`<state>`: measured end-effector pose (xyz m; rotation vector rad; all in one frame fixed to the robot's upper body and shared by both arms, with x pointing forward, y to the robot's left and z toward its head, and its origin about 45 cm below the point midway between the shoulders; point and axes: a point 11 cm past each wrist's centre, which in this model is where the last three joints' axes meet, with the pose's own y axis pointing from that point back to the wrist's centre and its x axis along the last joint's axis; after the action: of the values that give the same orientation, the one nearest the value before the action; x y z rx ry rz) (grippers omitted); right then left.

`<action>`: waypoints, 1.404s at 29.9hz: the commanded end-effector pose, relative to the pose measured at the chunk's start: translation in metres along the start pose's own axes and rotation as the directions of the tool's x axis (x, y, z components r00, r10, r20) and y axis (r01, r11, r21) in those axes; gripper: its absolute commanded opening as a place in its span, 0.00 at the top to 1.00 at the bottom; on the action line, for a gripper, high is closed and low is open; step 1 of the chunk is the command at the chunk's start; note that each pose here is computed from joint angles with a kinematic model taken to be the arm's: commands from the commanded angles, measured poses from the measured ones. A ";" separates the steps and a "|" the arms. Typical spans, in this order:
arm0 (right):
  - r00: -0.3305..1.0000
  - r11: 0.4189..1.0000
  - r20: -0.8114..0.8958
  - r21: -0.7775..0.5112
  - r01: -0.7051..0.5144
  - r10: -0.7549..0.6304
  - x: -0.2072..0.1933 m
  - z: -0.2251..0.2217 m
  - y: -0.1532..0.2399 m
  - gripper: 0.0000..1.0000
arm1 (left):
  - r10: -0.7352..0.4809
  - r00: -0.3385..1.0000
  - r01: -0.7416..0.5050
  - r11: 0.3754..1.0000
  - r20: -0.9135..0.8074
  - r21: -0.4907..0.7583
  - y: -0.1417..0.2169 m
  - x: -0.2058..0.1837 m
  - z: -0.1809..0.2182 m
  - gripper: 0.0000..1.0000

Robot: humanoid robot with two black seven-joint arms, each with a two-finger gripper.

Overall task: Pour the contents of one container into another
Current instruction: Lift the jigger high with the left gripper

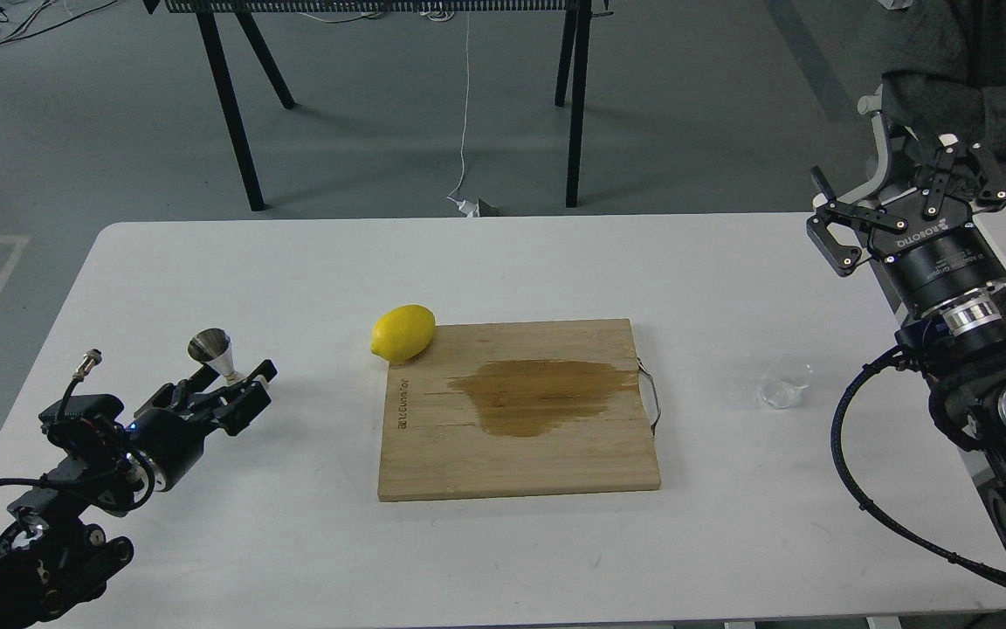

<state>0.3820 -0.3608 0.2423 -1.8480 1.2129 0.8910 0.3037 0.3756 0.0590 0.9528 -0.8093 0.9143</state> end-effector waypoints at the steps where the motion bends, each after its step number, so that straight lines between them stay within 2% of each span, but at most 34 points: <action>1: 1.000 1.000 0.000 -0.002 0.001 -0.001 0.000 0.000 0.000 0.01 | 0.001 1.000 -0.001 1.000 0.000 0.012 -0.005 -0.003 -0.001 0.00; 18: 1.000 1.000 -0.001 0.000 0.000 0.000 0.000 -0.001 0.000 0.01 | 0.004 1.000 -0.004 1.000 -0.002 0.012 -0.018 0.001 0.004 0.05; 33: 1.000 1.000 -0.001 0.000 0.001 -0.001 0.000 -0.001 0.000 0.01 | -0.007 0.999 0.006 1.000 0.031 0.027 -0.027 0.001 0.002 0.33; 38: 1.000 1.000 -0.001 -0.002 0.001 -0.001 0.000 0.000 0.000 0.01 | -0.009 0.999 0.007 0.999 0.042 0.044 -0.026 0.002 -0.003 0.46; 42: 1.000 1.000 0.000 -0.005 0.001 -0.001 0.000 0.001 0.000 0.01 | -0.009 0.999 0.007 0.999 0.044 0.045 -0.026 0.002 -0.004 0.51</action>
<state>0.3819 -0.3604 0.2424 -1.8513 1.2123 0.8916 0.3286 0.3716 0.0508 1.0159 -0.8231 0.9110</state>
